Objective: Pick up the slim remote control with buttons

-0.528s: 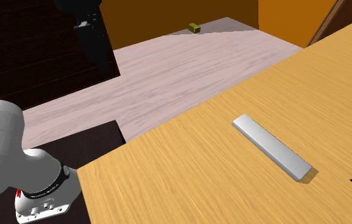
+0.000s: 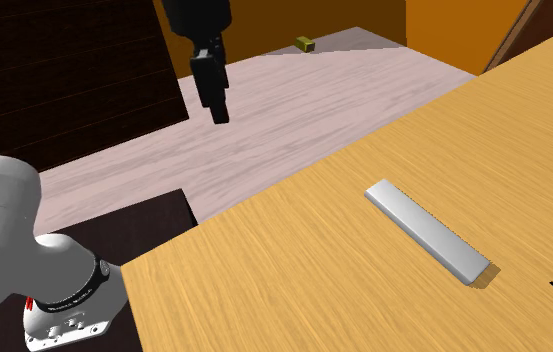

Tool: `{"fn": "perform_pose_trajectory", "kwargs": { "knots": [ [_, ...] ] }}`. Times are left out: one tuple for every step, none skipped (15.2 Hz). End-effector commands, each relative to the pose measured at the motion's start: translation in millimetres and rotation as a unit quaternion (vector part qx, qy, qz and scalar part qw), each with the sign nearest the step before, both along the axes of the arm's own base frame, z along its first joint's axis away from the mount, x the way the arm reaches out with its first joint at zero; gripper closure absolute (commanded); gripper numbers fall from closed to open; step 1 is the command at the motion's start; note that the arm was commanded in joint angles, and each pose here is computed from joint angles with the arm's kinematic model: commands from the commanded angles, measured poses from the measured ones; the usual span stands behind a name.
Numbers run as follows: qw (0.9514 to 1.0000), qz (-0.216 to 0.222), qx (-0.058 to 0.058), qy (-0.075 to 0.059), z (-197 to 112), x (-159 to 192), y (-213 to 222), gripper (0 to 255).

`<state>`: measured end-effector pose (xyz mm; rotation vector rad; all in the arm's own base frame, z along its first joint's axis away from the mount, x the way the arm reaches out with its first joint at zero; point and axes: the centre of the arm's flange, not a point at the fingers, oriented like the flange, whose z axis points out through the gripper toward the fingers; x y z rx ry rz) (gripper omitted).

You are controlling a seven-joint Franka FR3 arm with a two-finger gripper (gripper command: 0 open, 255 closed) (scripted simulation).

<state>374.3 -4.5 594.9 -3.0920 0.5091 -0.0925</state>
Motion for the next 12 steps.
{"fn": "perform_pose_trajectory", "kwargs": {
  "knots": [
    [0.9995,-0.031,0.000,0.002,-6,23,-9,0],
    [0.9989,-0.046,0.000,0.003,-10,35,-14,0],
    [0.9981,-0.061,0.001,0.004,-14,47,-19,0],
    [0.9971,-0.076,0.001,0.005,-18,58,-25,0],
    [0.9958,-0.091,0.001,0.006,-22,70,-31,0],
    [0.9943,-0.106,0.001,0.007,-25,81,-37,0],
    [0.9926,-0.121,0.001,0.008,-29,92,-44,0],
    [0.9906,-0.136,0.001,0.009,-33,102,-51,0],
    [0.9884,-0.151,0.002,0.010,-37,113,-58,0],
    [0.9860,-0.166,0.002,0.011,-41,123,-66,0],
    [0.9834,-0.181,0.002,0.012,-45,133,-74,0],
    [0.9805,-0.196,0.002,0.013,-49,143,-82,0]
  ]
}}
